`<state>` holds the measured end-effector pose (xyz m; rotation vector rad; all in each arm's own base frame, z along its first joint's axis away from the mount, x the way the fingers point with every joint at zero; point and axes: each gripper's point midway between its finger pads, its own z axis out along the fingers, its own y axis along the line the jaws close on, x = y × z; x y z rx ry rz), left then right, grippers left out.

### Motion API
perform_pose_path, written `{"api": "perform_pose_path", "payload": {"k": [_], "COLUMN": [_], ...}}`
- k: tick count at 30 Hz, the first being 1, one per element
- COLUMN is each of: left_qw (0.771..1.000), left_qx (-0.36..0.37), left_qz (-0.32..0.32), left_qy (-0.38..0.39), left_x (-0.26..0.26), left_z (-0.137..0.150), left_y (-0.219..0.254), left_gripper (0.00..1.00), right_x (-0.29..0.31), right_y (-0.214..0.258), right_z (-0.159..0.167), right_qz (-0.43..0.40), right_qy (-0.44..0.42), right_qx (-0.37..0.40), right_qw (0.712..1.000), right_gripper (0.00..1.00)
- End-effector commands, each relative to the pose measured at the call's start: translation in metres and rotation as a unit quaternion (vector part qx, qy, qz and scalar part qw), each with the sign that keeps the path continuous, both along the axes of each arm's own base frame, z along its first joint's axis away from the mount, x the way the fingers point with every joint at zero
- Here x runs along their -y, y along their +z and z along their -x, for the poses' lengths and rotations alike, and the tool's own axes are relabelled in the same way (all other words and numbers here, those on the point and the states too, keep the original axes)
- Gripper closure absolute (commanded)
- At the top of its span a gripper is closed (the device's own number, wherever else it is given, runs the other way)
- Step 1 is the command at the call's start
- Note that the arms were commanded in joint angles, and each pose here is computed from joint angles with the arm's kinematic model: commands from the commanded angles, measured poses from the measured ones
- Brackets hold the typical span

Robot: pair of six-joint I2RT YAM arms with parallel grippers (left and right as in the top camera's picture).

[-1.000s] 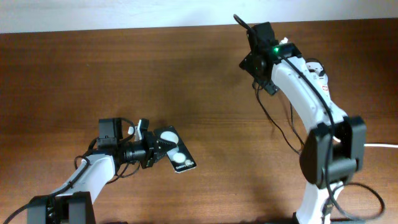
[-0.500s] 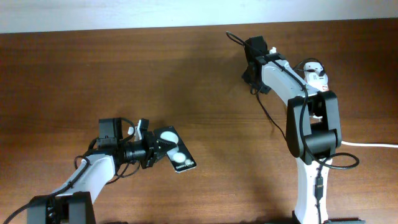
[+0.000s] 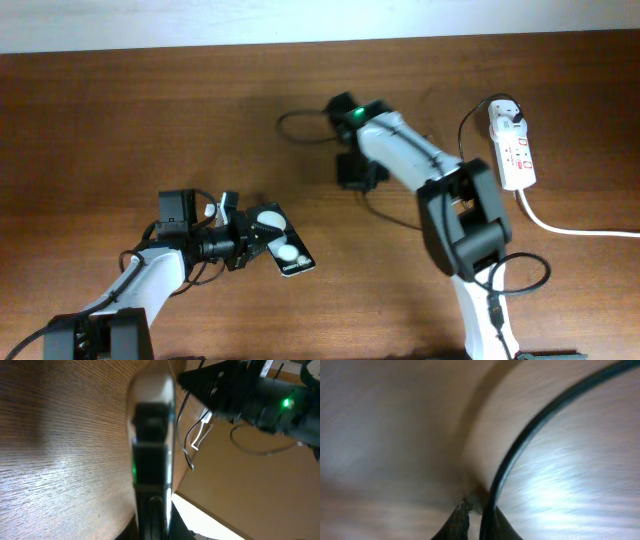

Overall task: Plug charger to phone and switch on socket
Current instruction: 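Lower the right gripper and grasp the cable just behind its USB-C plug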

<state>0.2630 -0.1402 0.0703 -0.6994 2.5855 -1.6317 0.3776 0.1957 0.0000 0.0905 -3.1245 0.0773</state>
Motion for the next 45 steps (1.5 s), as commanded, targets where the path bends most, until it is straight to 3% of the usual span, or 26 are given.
{"api": "perform_pose_path", "payload": {"k": [1,2,5,9,12,14,20,27,30,35,41,45], "left_qw": [1.0,1.0,1.0,1.0,1.0,1.0,1.0,1.0,1.0,1.0,1.0,1.0], "left_qx": [0.005,0.005,0.005,0.005,0.005,0.005,0.005,0.005,0.003,0.003,0.003,0.003], "left_qz": [0.011,0.01,0.007,0.003,0.004,0.004,0.004,0.004,0.004,0.004,0.007,0.007], "left_qy": [-0.002,-0.002,-0.001,0.001,0.001,0.001,0.001,0.001,0.001,0.001,-0.001,-0.001], "left_x": [0.001,0.001,0.0,0.0,0.0,0.0,0.0,0.0,0.0,0.0,0.0,0.0], "left_z": [-0.002,-0.002,-0.002,-0.003,-0.003,-0.003,-0.003,-0.003,-0.002,-0.002,-0.002,-0.002], "left_y": [0.005,0.005,0.004,0.003,0.003,0.003,0.003,0.003,0.003,0.003,0.004,0.004], "left_gripper": [0.98,0.97,0.96,0.96,0.96,0.96,0.96,0.98,0.99,0.99,1.0,0.96], "right_x": [-0.012,-0.014,-0.012,0.016,0.043,0.057,0.073,0.08,0.09,0.091,0.089,0.091], "right_y": [-0.009,-0.009,-0.006,0.008,0.009,0.009,0.006,-0.009,-0.02,-0.032,-0.031,-0.02], "right_z": [0.016,0.016,0.01,-0.028,-0.051,-0.068,-0.095,-0.096,-0.095,-0.092,-0.085,-0.078], "right_qz": [0.024,0.023,0.02,0.026,0.012,-0.014,-0.048,-0.035,-0.01,-0.002,-0.003,0.005], "right_qy": [0.055,0.057,0.05,-0.093,-0.214,-0.265,-0.302,-0.316,-0.318,-0.318,-0.309,-0.27], "right_qx": [-0.009,-0.008,-0.001,0.05,0.074,0.086,0.111,0.107,0.11,0.101,0.084,0.073], "right_qw": [0.998,0.998,0.999,0.994,0.974,0.96,0.946,0.942,0.942,0.943,0.947,0.96], "right_gripper": [0.44,0.28,0.04,0.01,0.0,0.05,0.16,0.39,0.41,0.62,0.95,0.96]}}
